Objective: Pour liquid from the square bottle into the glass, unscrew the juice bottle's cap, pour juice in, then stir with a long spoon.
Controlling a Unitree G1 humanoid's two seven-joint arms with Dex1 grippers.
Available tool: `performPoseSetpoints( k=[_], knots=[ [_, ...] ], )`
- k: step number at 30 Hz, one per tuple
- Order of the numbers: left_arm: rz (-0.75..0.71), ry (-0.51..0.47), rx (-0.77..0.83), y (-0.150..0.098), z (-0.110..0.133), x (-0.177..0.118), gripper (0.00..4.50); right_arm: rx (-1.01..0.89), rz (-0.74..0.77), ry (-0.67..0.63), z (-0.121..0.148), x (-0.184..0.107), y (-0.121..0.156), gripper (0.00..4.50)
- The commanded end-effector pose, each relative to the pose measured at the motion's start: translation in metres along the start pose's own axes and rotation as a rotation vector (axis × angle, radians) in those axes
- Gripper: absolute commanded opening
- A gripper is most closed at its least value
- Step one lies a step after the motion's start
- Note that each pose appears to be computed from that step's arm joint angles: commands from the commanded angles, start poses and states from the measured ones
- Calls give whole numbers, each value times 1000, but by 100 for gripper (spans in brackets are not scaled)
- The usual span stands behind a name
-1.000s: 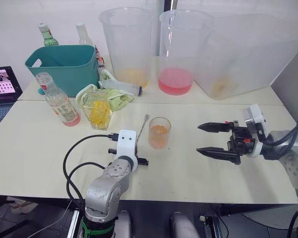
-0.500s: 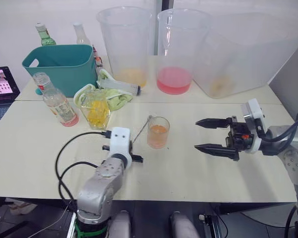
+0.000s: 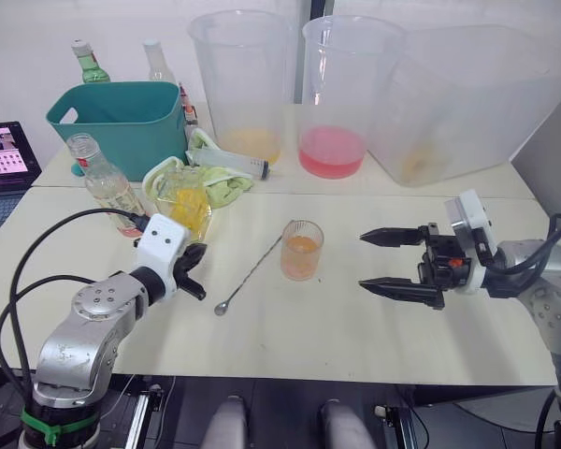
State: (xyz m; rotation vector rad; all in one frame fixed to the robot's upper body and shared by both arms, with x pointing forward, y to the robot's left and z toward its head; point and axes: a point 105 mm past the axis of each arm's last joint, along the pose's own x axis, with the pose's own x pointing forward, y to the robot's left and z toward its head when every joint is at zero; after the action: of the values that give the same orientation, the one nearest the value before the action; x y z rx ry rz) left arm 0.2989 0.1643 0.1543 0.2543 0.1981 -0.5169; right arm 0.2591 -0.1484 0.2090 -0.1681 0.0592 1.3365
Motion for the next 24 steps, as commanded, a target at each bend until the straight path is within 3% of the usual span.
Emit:
performPoseSetpoints(
  k=[1, 4, 8, 15, 22, 24],
  knots=[
    [-102, -18, 4, -17, 6, 1, 2, -38, -10, -25, 11, -3, 7, 450],
    [-166, -1, -66, -27, 6, 8, 2, -37, -23, -33, 11, -4, 9, 450],
    [-158, 47, -77, -31, -1, 16, 113, -41, -44, -35, 10, -4, 11, 450],
    [-101, 125, -34, -41, -18, 46, 346, -39, -85, -46, 7, -6, 12, 450],
    [-85, 163, -11, -42, -27, 56, 346, -41, -101, -43, 6, -6, 13, 450],
    [-83, 183, -25, -43, -31, 56, 290, -42, -103, -44, 6, -6, 12, 450]
  ],
)
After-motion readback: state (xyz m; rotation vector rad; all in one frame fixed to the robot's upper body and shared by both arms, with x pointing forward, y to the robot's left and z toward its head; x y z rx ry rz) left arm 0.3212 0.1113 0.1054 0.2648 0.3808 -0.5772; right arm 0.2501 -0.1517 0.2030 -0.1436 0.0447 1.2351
